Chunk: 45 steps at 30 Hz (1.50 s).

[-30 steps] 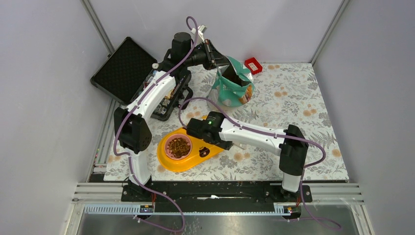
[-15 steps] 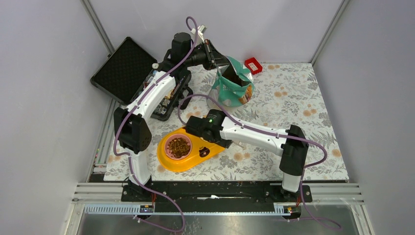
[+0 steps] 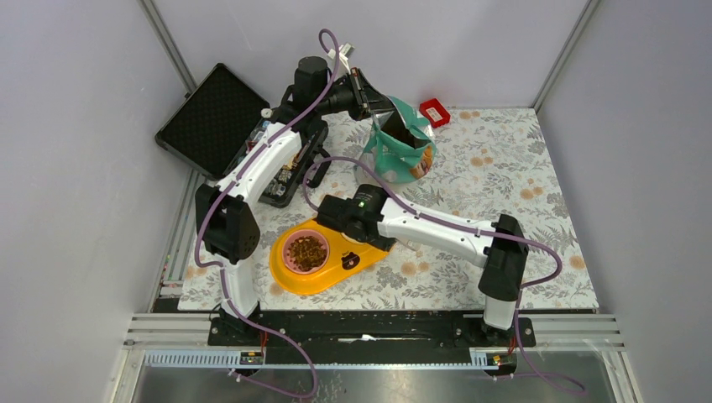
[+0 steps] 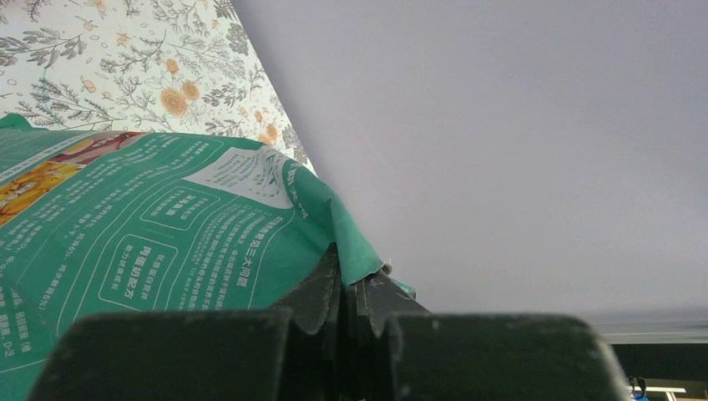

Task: Serve the pet food
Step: Pour the pet food into the pet food bowl.

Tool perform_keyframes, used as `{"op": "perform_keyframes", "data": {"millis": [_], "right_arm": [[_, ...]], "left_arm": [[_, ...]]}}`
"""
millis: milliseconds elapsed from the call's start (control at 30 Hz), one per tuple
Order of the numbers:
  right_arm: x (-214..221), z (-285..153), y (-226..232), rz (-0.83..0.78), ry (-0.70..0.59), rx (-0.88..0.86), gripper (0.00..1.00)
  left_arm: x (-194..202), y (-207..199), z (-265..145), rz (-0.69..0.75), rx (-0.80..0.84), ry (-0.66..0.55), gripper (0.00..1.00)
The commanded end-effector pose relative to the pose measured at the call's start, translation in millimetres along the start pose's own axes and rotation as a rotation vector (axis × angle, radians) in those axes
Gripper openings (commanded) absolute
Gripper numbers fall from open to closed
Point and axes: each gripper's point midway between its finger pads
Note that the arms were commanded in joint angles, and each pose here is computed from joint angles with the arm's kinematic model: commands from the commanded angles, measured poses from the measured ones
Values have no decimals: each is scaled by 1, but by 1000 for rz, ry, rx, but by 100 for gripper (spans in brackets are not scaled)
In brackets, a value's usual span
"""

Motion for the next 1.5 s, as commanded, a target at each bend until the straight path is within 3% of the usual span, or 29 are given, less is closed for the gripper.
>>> {"op": "perform_keyframes", "data": {"millis": [0, 500, 700, 900, 1067, 1467], "right_arm": [[22, 8, 2, -32, 71, 31, 0], [8, -10, -7, 0, 17, 30, 0], [29, 8, 4, -35, 93, 32, 0], [18, -11, -9, 12, 32, 48, 0], [29, 0, -6, -15, 77, 65, 0], [28, -15, -12, 64, -3, 39, 0]], "left_arm": [[-41, -59, -34, 148, 114, -135, 0], [-41, -62, -36, 145, 118, -138, 0], [-41, -64, -37, 149, 120, -138, 0], [-42, -63, -35, 135, 129, -138, 0], [-41, -65, -37, 138, 127, -138, 0], [-40, -66, -39, 130, 128, -140, 0]]}}
Point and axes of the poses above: each gripper's point midway between its finger pads, its own z axis out along the fingers, its own y axis along the line the jaws close on, x = y × z, and after that the axes turned 5 degrees about z, right-handed
